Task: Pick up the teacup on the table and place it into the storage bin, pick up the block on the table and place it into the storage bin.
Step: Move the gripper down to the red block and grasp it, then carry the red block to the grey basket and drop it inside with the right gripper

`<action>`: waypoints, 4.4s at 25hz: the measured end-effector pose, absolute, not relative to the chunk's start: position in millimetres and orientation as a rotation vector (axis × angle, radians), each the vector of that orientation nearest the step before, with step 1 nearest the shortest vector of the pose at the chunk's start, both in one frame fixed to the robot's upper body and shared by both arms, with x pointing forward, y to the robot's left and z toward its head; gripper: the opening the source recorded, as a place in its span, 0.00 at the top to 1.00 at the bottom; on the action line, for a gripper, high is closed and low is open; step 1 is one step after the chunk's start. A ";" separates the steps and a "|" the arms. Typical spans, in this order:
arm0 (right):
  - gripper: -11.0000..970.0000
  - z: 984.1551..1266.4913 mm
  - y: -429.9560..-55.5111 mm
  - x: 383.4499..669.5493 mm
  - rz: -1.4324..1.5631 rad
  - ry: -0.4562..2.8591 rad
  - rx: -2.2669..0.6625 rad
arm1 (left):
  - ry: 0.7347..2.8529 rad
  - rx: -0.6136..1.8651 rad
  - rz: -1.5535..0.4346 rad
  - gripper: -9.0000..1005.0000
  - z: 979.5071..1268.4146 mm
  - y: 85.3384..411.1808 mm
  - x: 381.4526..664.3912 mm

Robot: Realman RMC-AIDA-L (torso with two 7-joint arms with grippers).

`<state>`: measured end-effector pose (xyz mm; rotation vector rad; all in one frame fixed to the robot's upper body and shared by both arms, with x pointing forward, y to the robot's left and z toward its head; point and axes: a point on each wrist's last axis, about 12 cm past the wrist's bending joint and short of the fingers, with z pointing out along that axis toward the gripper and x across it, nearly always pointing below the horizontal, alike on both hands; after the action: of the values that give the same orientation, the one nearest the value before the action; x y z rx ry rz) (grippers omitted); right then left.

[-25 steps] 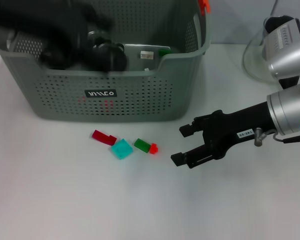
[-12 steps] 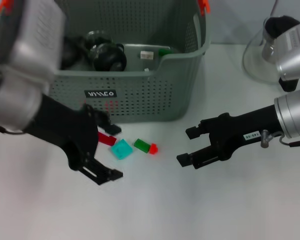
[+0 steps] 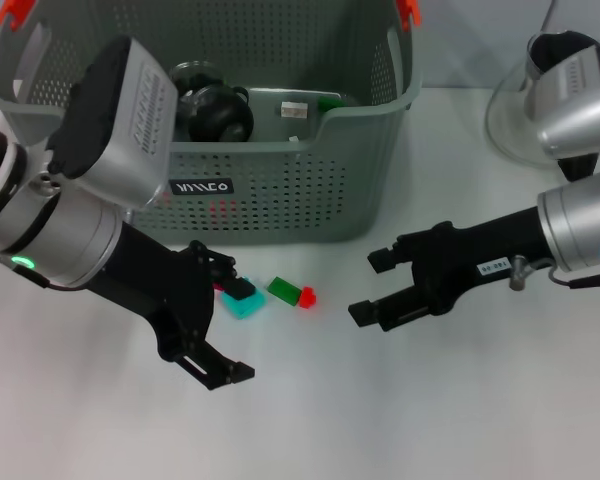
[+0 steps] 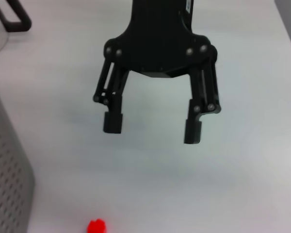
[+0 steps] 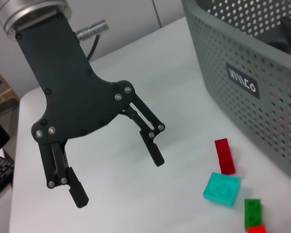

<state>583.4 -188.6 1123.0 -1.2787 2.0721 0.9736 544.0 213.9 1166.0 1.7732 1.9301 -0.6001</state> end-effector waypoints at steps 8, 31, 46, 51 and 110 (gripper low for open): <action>0.05 1117.9 -168.6 591.5 0.885 2.089 -1.352 | 2.002 1.638 -0.593 0.07 1157.4 245.7 547.2; 0.05 1098.3 -104.2 608.9 0.594 2.109 -1.561 | 1.802 1.394 -0.937 0.07 1126.8 282.8 516.1; 0.26 1081.4 -91.6 604.8 0.510 2.099 -1.535 | 1.800 1.375 -0.940 0.07 1120.0 280.2 516.6; 0.34 1079.7 -90.6 604.3 0.513 2.101 -1.521 | 1.800 1.372 -0.944 0.07 1119.2 279.4 516.3; 0.78 1251.4 -73.0 609.1 0.574 1.773 -1.486 | 1.861 1.277 -0.850 0.07 1106.8 305.4 507.8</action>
<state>609.1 -73.0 1251.4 -1.4862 1.7734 0.5743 507.8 305.4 1106.8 1.2769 1.8608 -0.8502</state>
